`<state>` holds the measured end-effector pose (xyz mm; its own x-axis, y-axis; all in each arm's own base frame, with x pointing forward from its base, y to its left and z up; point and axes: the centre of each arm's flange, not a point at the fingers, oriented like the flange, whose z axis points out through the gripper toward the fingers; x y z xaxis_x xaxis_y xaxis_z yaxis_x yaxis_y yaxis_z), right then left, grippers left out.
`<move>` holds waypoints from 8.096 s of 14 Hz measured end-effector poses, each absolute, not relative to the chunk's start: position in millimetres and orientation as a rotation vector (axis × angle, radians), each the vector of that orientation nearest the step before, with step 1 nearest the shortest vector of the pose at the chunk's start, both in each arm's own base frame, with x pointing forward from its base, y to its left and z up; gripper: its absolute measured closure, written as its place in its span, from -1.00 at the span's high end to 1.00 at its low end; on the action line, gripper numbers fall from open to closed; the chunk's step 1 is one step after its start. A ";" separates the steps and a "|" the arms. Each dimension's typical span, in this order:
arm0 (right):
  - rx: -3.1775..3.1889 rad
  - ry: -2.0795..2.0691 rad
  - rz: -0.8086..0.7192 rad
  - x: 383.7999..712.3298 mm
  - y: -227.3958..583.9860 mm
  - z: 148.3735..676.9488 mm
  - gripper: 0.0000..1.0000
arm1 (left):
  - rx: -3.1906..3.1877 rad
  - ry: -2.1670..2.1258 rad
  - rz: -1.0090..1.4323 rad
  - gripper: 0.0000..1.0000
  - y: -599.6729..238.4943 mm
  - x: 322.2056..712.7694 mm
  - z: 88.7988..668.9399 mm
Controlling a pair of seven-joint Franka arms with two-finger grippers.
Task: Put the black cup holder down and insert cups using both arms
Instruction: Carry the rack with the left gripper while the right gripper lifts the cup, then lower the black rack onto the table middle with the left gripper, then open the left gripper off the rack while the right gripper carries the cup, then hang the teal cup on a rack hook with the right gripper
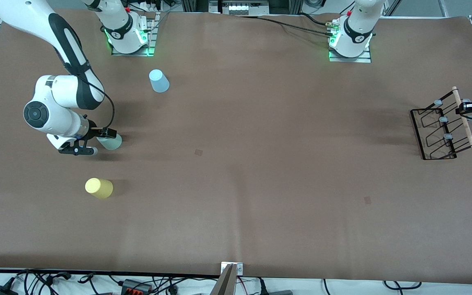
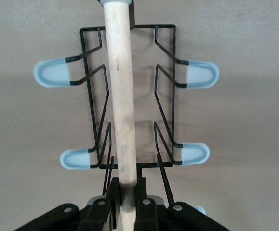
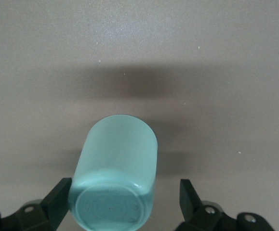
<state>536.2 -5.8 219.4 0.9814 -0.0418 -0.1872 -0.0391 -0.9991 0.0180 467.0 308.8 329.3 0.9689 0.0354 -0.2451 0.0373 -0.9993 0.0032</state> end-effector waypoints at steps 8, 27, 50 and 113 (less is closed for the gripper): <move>3.115 -0.056 -0.289 537.1 -2.7 216.1 0.44 | 3.074 -0.157 -0.459 -0.67 211.1 527.6 377.8; 3.153 0.211 -0.184 614.2 103.1 353.9 0.36 | 2.888 -0.128 -0.472 -0.67 -375.8 528.3 385.5; 3.128 0.346 -0.252 611.5 171.5 362.4 0.36 | 2.898 0.004 -0.489 -0.67 -454.2 529.6 336.1; 3.215 0.067 -0.404 521.8 464.9 403.3 1.00 | 3.137 0.183 -0.199 1.00 -9.9 563.0 591.3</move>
<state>521.8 464.9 403.3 0.9681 0.0536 -0.2449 0.0288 -0.9942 -0.1036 563.0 -9.9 591.3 0.9853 0.1162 -0.1254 0.1153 -0.9932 -0.0147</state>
